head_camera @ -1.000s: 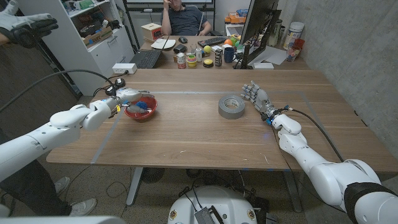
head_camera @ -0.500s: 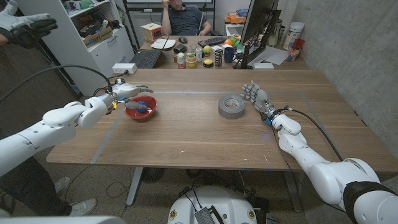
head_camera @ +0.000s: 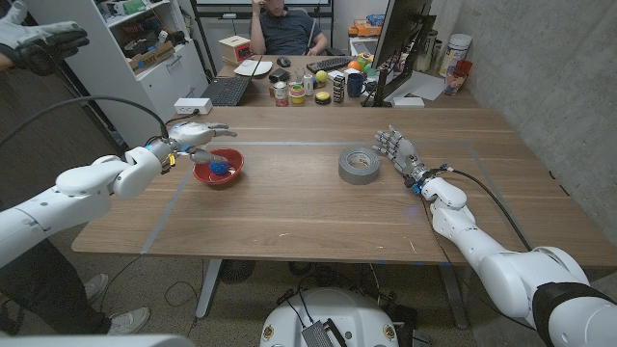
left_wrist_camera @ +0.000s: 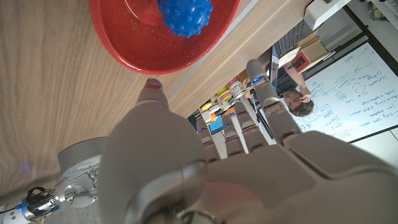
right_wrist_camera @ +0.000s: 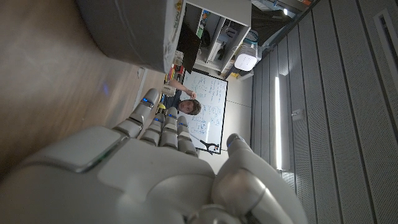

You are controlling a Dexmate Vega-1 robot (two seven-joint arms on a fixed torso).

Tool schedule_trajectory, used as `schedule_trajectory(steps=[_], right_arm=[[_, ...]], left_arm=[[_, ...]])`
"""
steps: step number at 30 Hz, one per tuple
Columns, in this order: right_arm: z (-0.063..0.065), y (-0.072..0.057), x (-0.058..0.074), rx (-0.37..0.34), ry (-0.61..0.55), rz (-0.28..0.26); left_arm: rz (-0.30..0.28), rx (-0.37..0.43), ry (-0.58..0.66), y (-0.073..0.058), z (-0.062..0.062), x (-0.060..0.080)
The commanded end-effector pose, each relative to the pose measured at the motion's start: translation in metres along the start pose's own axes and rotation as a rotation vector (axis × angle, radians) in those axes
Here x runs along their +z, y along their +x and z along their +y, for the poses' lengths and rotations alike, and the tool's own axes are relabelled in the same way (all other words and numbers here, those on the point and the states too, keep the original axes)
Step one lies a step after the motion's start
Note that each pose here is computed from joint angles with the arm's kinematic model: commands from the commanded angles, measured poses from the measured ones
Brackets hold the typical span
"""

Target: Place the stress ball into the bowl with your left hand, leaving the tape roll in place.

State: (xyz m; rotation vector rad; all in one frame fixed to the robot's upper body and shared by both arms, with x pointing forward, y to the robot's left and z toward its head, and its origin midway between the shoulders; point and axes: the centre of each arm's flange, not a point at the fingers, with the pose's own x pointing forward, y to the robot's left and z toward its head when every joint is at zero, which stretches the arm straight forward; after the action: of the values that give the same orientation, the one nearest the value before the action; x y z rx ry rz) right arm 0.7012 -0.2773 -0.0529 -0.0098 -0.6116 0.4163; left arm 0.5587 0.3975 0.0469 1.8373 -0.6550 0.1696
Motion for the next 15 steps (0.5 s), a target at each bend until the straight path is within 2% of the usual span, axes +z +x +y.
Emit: schedule_trajectory(steps=[1, 15], right_arm=[[0.001, -0.001, -0.001, 0.001, 0.005, -0.001], [0.0, 0.002, -0.002, 0.004, 0.007, 0.001]], left_arm=[[-0.015, 0.049, 0.0, -0.007, 0.012, -0.001], [-0.035, 0.163, -0.024, -0.016, 0.029, -0.005]])
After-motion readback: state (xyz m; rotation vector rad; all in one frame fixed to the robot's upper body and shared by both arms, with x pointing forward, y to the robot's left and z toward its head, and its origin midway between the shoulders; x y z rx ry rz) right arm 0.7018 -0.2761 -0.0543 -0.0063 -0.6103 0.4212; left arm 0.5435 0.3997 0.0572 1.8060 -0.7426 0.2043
